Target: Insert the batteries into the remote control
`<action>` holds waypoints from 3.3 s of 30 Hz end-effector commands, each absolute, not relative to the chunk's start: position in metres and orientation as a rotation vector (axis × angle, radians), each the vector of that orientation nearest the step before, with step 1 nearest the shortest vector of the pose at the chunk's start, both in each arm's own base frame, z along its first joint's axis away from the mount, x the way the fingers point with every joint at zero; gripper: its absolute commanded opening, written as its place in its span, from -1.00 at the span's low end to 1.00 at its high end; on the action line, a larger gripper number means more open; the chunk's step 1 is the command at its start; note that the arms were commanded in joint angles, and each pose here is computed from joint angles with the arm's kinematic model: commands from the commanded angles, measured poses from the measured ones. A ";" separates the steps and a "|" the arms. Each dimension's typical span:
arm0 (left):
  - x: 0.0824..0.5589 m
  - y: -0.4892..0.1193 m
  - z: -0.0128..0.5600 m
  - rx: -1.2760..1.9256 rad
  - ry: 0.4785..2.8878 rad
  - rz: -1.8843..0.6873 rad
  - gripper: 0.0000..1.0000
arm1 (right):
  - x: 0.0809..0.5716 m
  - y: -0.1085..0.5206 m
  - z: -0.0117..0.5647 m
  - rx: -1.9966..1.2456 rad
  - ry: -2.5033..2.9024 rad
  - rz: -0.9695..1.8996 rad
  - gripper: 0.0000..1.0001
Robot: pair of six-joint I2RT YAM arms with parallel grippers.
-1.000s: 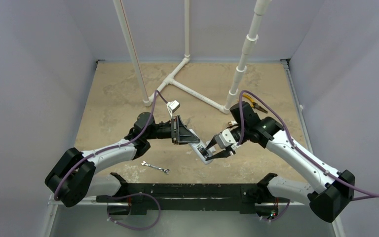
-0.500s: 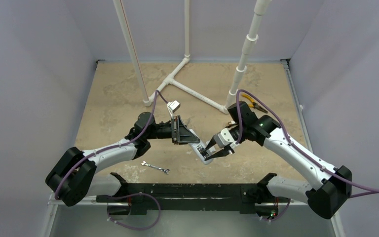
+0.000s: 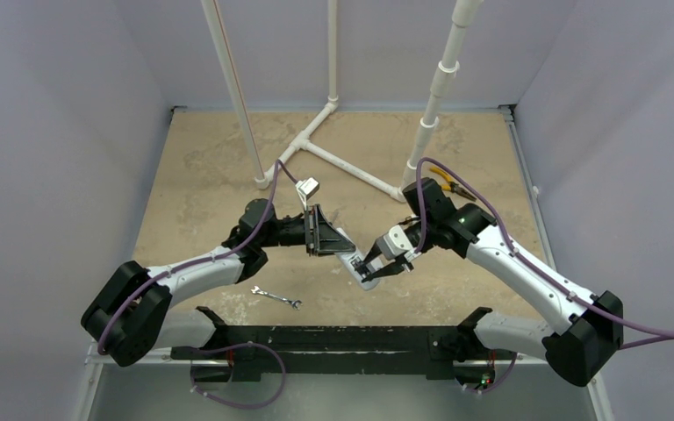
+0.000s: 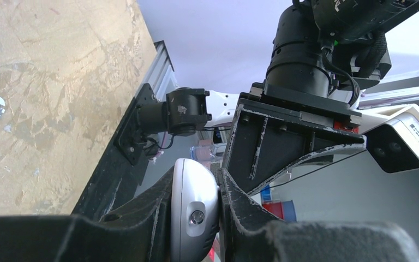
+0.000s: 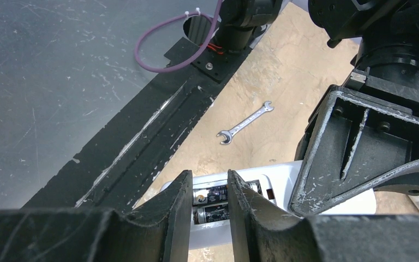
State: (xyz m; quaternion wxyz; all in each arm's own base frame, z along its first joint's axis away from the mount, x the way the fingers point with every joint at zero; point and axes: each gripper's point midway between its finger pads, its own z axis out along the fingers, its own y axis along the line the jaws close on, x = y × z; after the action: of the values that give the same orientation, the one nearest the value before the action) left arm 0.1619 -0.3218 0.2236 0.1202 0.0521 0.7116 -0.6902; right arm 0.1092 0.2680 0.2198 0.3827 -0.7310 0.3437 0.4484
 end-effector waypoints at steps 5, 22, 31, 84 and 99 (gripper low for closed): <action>0.155 -0.323 0.270 0.287 1.905 -2.091 -1.00 | 0.133 0.270 0.208 -1.877 0.927 1.007 -0.52; 0.156 -0.323 0.273 0.297 1.897 -2.081 -1.00 | 0.127 0.272 0.211 -1.830 0.953 1.076 -1.00; 0.164 -0.324 0.261 0.267 1.948 -2.007 -1.00 | 0.103 0.274 0.262 -1.742 0.743 1.150 -1.00; 0.222 -0.242 0.213 0.061 2.050 -1.436 -1.00 | 0.222 0.230 0.036 -0.419 2.437 0.261 0.12; 0.228 -0.248 0.228 0.105 2.038 -1.460 -1.00 | 0.214 0.219 0.025 -0.457 2.499 0.194 -0.20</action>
State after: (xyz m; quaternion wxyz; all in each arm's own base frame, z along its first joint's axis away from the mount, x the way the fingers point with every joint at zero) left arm 0.2200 -0.2433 0.1951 0.2826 0.0108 0.7968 -0.5340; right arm 0.2158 0.2169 0.0235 0.3011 -0.1613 0.9369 0.0742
